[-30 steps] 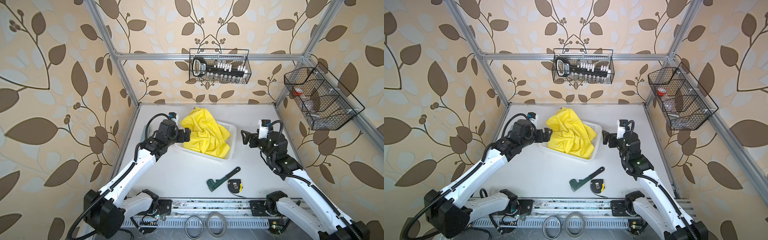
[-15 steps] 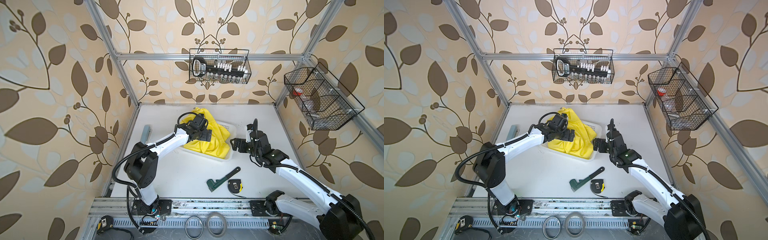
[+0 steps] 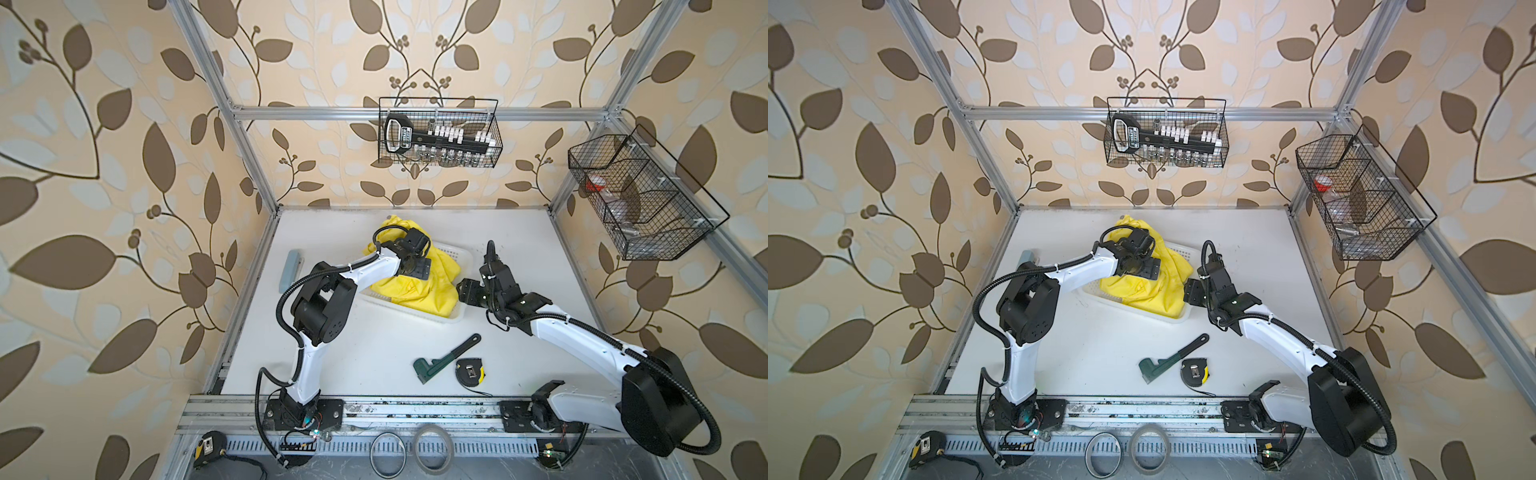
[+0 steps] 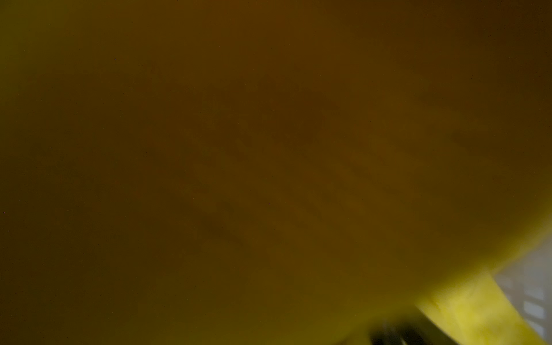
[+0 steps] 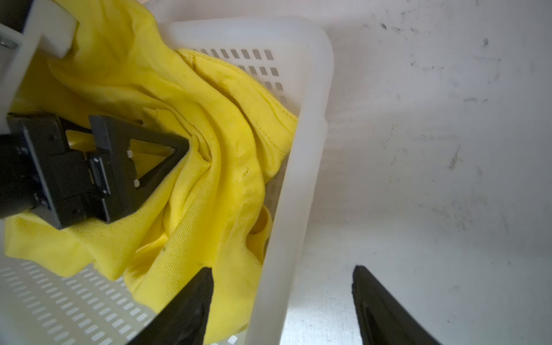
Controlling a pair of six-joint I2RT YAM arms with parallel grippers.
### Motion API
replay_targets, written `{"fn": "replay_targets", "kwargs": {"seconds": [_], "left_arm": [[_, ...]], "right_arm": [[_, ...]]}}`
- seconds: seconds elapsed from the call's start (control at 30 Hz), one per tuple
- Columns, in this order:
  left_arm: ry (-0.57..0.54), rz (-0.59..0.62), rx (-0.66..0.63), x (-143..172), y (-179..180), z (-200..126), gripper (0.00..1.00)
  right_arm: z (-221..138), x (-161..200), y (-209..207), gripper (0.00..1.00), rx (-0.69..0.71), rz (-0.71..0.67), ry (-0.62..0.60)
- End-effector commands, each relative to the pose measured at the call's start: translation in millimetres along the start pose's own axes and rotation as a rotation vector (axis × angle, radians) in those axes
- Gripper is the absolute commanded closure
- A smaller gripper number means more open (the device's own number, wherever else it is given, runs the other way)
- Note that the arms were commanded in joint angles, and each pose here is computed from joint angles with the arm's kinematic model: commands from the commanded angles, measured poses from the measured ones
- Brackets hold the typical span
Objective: Fold and stack the trousers
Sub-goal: Pick up the trousers from the basket, then move the basket to the top-center of the table.
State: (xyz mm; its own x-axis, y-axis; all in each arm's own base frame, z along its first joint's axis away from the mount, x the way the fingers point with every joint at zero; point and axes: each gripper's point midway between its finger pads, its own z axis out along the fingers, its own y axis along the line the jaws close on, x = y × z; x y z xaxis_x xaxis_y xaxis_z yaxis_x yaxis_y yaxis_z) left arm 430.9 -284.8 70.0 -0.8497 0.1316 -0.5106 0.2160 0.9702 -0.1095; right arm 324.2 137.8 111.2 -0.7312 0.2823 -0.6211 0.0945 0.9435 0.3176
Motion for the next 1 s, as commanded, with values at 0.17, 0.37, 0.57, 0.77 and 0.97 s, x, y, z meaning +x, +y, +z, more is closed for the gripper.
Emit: {"fn": "replay_targets", "kwargs": {"seconds": [0.17,0.37,0.57,0.77,0.97], "left_arm": [[0.098,0.021,0.155,7.0,-31.4,-6.5,0.92],[-0.002,0.011,0.229,-22.1,-40.8,-73.6,1.0],[-0.122,0.007,0.254,-40.8,-34.1,-156.8,1.0],[-0.208,-0.002,0.178,-42.6,-2.4,-210.8,1.0],[-0.297,-0.07,0.065,-32.0,58.6,-275.4,1.0]], "right_arm": [[16.6,-11.3,-10.7,0.4,0.125,0.03,-0.037],[21.6,-20.2,-15.2,0.52,0.176,0.03,-0.065],[27.0,-28.0,-18.9,0.71,0.214,0.024,-0.069],[26.6,-39.7,-25.4,0.82,0.247,0.005,-0.083],[26.1,-56.3,-51.2,0.86,0.289,0.012,-0.094]]}}
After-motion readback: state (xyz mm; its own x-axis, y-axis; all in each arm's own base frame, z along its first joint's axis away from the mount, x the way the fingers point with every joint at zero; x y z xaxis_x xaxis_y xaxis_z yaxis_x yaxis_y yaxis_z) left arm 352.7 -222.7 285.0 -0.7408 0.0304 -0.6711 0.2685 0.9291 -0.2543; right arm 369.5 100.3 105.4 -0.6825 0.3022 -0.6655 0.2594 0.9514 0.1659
